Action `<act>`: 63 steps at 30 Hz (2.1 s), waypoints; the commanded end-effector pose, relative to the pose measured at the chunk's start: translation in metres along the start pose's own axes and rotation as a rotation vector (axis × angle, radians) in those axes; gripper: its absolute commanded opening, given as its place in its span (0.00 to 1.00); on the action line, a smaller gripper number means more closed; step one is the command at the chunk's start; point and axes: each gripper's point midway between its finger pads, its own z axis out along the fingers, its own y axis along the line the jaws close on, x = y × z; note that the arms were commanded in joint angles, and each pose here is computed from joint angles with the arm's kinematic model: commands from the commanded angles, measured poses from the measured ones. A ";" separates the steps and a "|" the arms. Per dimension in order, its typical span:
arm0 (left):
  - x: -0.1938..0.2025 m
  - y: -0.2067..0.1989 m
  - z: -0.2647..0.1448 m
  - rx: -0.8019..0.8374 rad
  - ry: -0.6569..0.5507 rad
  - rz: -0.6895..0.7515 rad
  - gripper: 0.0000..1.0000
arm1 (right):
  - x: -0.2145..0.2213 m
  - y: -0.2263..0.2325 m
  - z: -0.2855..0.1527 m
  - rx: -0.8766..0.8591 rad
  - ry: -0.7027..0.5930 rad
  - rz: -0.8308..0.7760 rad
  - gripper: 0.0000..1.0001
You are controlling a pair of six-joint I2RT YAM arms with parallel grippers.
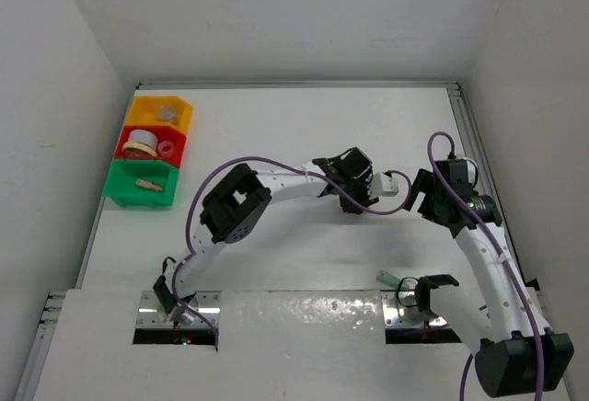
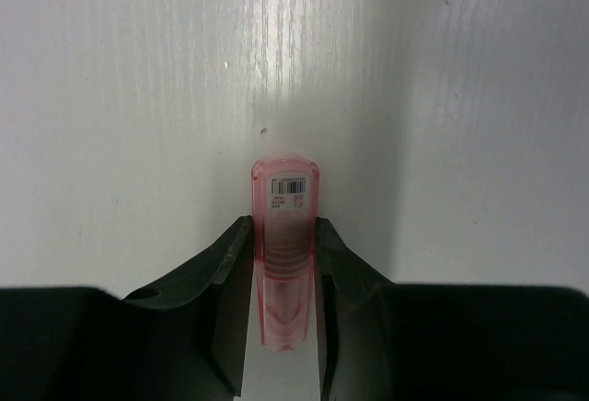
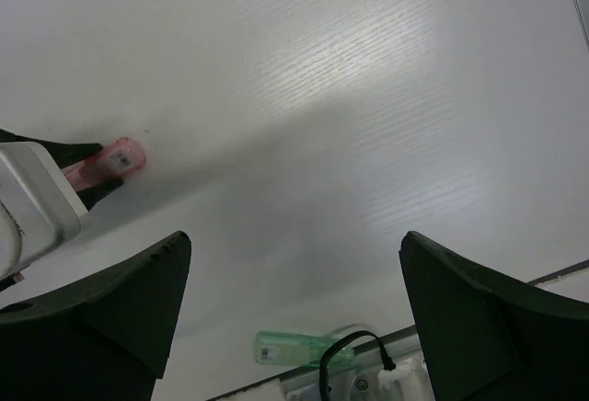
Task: Sort the stationery into containers
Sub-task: Pick up the pen from the center of the board, then place the pen in the storage box.
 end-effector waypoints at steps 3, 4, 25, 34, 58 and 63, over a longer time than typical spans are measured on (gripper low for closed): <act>0.051 0.003 -0.039 0.051 0.203 -0.033 0.00 | -0.015 0.006 -0.003 -0.027 -0.068 0.028 0.93; 0.048 0.010 -0.052 0.053 0.193 -0.037 0.00 | -0.016 0.007 -0.004 -0.034 -0.073 0.033 0.93; 0.370 0.088 -0.491 -0.243 0.444 0.080 0.00 | -0.037 0.060 0.016 -0.170 -0.063 0.051 0.89; 0.414 0.121 -0.474 -0.331 0.466 0.111 0.00 | -0.017 0.061 0.014 -0.154 0.008 -0.086 0.89; 0.341 0.123 -0.484 -0.516 0.245 0.131 0.61 | 0.122 0.049 -0.001 -0.190 0.439 -0.136 0.79; 0.313 0.116 -0.478 -0.532 0.156 0.134 0.62 | 0.117 0.066 -0.005 -0.151 0.380 0.101 0.74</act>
